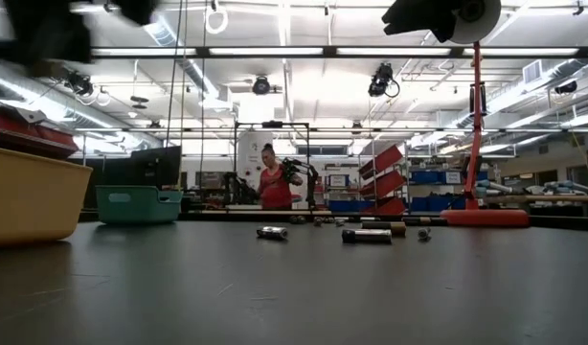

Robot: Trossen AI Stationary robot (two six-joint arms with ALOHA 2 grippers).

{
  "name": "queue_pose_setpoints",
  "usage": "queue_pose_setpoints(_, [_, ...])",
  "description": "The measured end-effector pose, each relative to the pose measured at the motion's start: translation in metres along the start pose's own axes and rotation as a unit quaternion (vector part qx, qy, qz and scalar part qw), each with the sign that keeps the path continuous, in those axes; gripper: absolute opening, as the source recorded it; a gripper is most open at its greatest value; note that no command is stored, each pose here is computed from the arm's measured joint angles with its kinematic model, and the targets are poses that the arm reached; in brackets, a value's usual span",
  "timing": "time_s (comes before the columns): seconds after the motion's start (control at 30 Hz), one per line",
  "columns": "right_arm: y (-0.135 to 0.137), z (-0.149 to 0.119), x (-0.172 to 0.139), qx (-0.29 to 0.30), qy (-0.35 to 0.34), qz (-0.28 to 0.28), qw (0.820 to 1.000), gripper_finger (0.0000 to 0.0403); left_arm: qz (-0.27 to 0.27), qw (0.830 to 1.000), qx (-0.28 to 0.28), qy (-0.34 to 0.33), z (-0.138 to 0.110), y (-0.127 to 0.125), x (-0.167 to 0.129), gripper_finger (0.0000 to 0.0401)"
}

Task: Sort batteries
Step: Put the black battery into the yellow bin, then put the white battery into the blue bin

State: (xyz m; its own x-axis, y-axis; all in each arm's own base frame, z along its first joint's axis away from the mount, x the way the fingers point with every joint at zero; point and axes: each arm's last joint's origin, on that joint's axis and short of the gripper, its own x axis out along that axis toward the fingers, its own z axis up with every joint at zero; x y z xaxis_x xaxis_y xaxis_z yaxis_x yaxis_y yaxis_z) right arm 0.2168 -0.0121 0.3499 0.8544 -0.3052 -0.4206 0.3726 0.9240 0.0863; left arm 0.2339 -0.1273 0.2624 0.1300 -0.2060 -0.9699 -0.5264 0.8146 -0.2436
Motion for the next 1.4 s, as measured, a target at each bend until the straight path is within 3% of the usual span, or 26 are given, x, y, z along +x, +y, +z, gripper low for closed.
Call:
queue_pose_setpoints(0.2, [0.001,0.008,0.004,0.013,-0.037,0.006,0.999,0.0138,-0.011,0.999,-0.052,0.008,-0.039,0.014,0.040,0.0038])
queue_pose_setpoints(0.5, [0.007,0.003,0.019,0.059,-0.016,0.007,0.998,0.0128,0.013,0.996,-0.088,-0.004,-0.048,0.043,0.082,0.0040])
queue_pose_setpoints(0.73, [0.010,0.001,0.022,0.070,-0.010,0.011,0.997,0.0128,0.006,0.996,-0.086,0.017,-0.046,0.043,0.081,0.0177])
queue_pose_setpoints(0.83, [0.010,0.001,0.023,0.070,-0.009,0.010,0.997,0.0128,-0.006,0.997,-0.081,0.003,-0.043,0.037,0.075,0.0202])
queue_pose_setpoints(0.93, [0.010,0.001,0.023,0.070,-0.010,0.009,0.997,0.0127,-0.018,0.997,-0.077,-0.004,-0.041,0.030,0.068,0.0201])
queue_pose_setpoints(1.07, [0.010,0.001,0.023,0.067,-0.009,0.008,0.998,0.0127,-0.049,0.997,-0.045,-0.025,-0.036,0.012,0.046,0.0181])
queue_pose_setpoints(1.17, [0.010,0.001,0.024,0.066,-0.009,0.007,0.998,0.0127,-0.066,0.994,-0.019,-0.087,-0.024,-0.001,0.024,0.0163])
queue_pose_setpoints(1.27, [0.010,0.000,0.025,0.065,-0.007,0.006,0.998,0.0127,-0.069,0.984,-0.026,-0.164,-0.002,-0.003,0.007,0.0148])
queue_pose_setpoints(1.4, [0.012,-0.001,0.030,0.065,-0.002,0.012,0.998,0.0127,-0.059,0.975,-0.020,-0.213,0.042,0.013,0.003,0.0132])
